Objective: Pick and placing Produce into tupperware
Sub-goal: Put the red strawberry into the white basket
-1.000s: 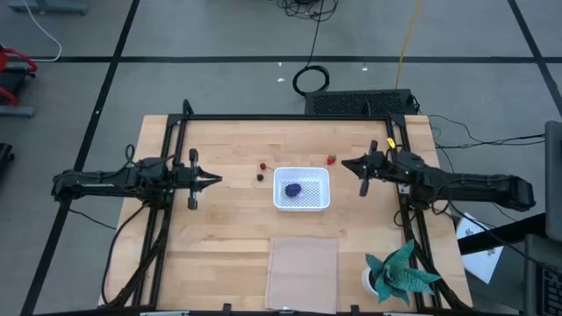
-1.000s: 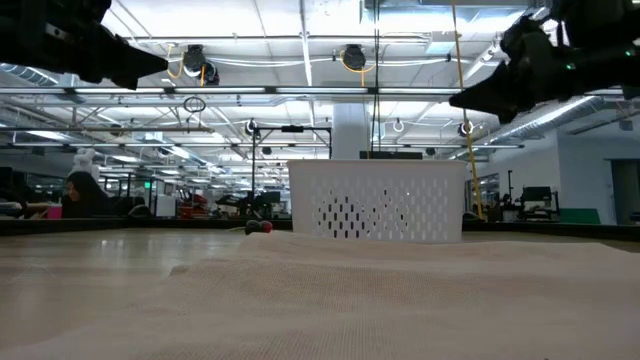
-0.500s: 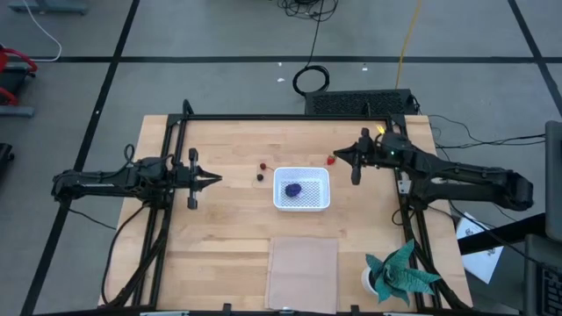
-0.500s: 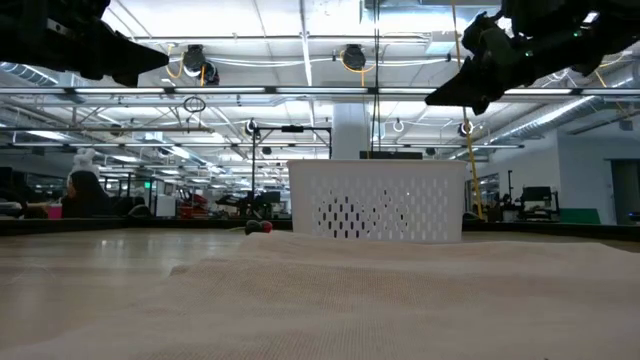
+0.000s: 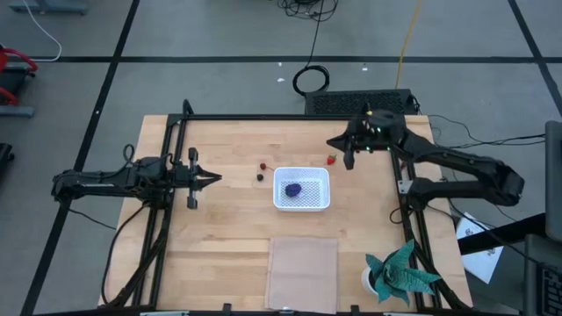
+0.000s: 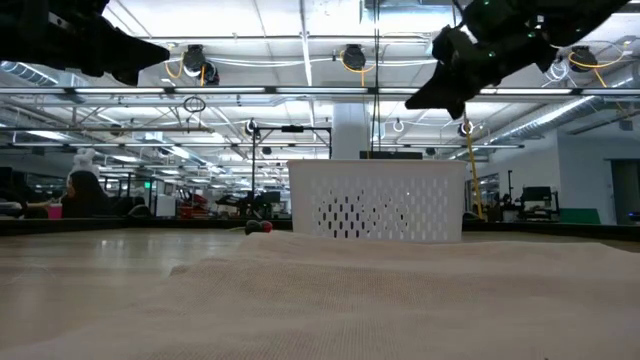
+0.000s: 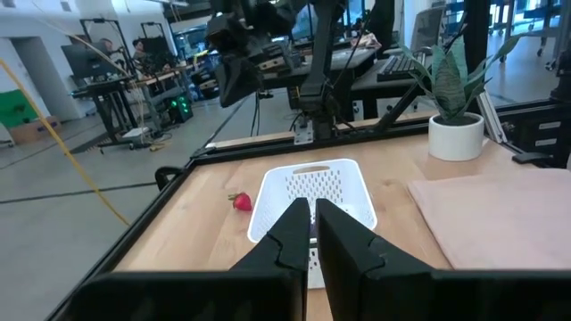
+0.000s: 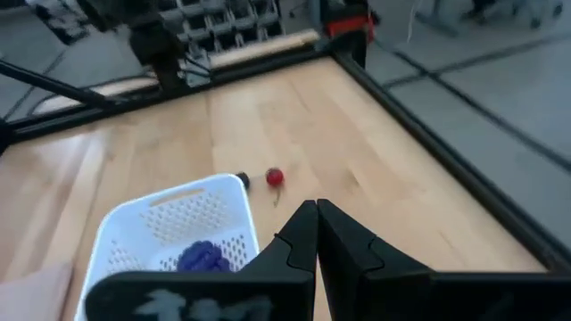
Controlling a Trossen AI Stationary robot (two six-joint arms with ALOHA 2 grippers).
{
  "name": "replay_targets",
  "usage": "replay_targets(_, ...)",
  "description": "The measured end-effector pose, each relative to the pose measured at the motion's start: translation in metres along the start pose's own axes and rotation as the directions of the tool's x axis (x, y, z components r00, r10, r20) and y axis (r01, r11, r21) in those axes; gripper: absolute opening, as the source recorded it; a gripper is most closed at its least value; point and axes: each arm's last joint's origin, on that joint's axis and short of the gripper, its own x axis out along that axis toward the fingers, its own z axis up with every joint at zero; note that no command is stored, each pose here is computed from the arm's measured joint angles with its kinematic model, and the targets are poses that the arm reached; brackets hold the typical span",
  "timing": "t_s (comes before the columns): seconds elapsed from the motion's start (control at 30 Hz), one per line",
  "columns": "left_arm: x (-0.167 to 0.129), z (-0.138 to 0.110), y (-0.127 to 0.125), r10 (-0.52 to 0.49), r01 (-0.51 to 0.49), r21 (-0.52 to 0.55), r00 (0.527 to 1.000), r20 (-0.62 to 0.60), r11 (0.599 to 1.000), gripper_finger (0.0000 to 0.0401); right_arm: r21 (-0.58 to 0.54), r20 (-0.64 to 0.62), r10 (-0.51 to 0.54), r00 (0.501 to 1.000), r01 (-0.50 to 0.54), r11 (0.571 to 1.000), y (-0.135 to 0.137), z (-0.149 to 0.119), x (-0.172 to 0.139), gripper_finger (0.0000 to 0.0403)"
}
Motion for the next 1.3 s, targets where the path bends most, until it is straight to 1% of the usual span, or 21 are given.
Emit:
replay_targets(0.17,0.0,0.0,0.0,0.0,0.0,0.0,1.0,0.001,1.0,0.0026,0.024,-0.097,-0.019,0.995,0.021,0.999,-0.01,0.017,0.002,0.0)
replay_targets(0.3,0.0,0.001,0.0,0.001,-0.001,0.0,1.0,0.006,1.0,0.0026,0.015,-0.178,0.013,0.984,-0.01,1.0,-0.014,0.029,0.001,0.0)
replay_targets(0.47,0.0,0.001,0.0,0.001,-0.001,0.0,1.0,0.006,1.0,0.0026,0.006,-0.281,0.005,0.96,-0.003,1.0,-0.023,0.04,0.004,0.0)
replay_targets(0.67,0.0,0.001,0.0,0.001,-0.001,0.0,1.0,0.006,1.0,0.0026,-0.003,-0.439,0.019,0.898,-0.023,1.0,-0.036,0.038,0.014,0.0)
replay_targets(0.83,0.0,0.001,0.0,0.002,-0.002,0.0,1.0,0.009,1.0,0.0026,0.053,-0.526,0.032,0.85,-0.005,0.999,-0.05,0.029,0.024,0.0)
replay_targets(0.93,0.0,0.002,0.0,0.004,-0.004,0.0,1.0,0.021,1.0,0.0026,0.09,-0.583,0.047,0.811,0.007,0.996,-0.056,0.025,0.029,0.0)
replay_targets(1.07,0.0,0.002,0.0,0.004,-0.004,-0.004,1.0,0.023,1.0,0.0026,0.096,-0.635,0.068,0.77,-0.009,0.995,-0.06,0.021,0.035,0.0)
replay_targets(1.2,0.0,0.002,0.0,0.004,-0.004,-0.004,1.0,0.023,1.0,0.0026,0.078,-0.63,0.062,0.774,-0.016,0.997,-0.063,0.028,0.039,0.0)
replay_targets(1.3,0.0,0.002,0.0,0.004,-0.004,-0.004,1.0,0.023,1.0,0.0026,0.072,-0.626,0.032,0.779,0.017,0.997,-0.066,0.036,0.042,0.0)
